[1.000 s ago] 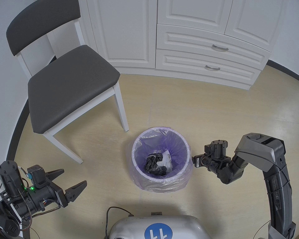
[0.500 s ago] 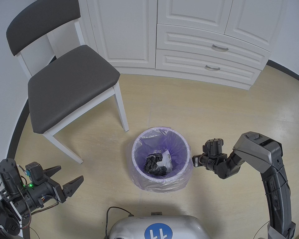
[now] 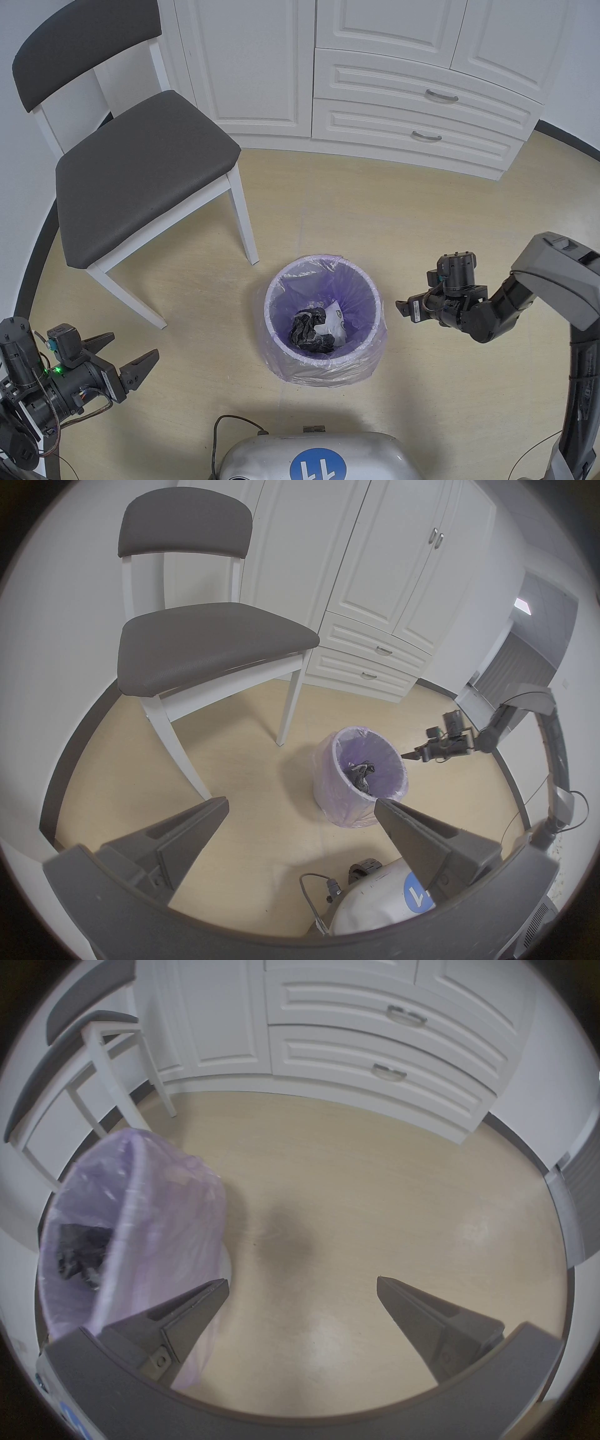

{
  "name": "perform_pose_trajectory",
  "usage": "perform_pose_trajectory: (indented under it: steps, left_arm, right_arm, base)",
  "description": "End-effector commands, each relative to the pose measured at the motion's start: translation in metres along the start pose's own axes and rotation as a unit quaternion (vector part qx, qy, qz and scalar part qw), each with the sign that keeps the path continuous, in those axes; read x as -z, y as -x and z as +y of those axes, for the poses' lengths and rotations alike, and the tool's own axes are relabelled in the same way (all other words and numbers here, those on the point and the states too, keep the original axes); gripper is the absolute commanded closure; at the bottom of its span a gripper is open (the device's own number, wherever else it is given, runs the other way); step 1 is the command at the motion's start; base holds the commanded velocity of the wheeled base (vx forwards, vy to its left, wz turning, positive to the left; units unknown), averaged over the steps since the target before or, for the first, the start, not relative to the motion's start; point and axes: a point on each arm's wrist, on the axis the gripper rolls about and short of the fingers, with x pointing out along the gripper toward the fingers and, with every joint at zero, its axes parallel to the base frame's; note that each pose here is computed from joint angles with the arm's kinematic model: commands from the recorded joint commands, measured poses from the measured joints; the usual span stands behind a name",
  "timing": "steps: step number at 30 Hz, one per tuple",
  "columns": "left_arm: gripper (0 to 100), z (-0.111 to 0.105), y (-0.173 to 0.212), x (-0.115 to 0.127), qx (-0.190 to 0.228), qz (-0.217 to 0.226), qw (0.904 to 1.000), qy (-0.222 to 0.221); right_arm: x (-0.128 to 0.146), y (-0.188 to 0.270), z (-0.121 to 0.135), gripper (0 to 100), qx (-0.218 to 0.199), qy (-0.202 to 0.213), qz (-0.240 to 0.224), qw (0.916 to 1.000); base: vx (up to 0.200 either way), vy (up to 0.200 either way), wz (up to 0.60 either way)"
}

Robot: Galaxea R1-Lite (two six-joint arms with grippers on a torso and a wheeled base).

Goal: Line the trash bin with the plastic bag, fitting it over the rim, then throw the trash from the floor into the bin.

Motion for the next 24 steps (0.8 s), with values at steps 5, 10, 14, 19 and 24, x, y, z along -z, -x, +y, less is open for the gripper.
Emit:
perform_pose_trajectory:
  steps: [5,10,14,19,24]
  left_arm:
    - [0,0.003,0.004,0.004,-0.011,0.006,0.9999,0.002]
    - [0,0.003,0.004,0.004,-0.012,0.008,0.9999,0.004]
    - [0,0.003,0.004,0.006,-0.013,0.014,0.9998,0.006]
    - [0,0.003,0.005,0.005,-0.013,0.013,0.9998,0.006]
    - [0,0.003,0.005,0.005,-0.015,0.012,0.9998,0.008]
  right_arm:
    - [-0.019,0.083,0.01,0,-0.069,0.051,-0.011,0.9963]
    - [-0.003,0.072,0.005,0,-0.142,0.045,0.033,0.9884]
    - [0.015,0.053,-0.001,0,-0.151,0.038,0.064,0.9857]
    - [0.026,0.036,-0.003,0,-0.146,0.034,0.081,0.9854]
    - [0.032,0.022,0.0,0,-0.149,0.032,0.086,0.9846]
  base:
    - [0.0,0.0,0.0]
    - [0.0,0.0,0.0]
    - [0.0,0.0,0.0]
    - [0.0,0.0,0.0]
    - [0.0,0.0,0.0]
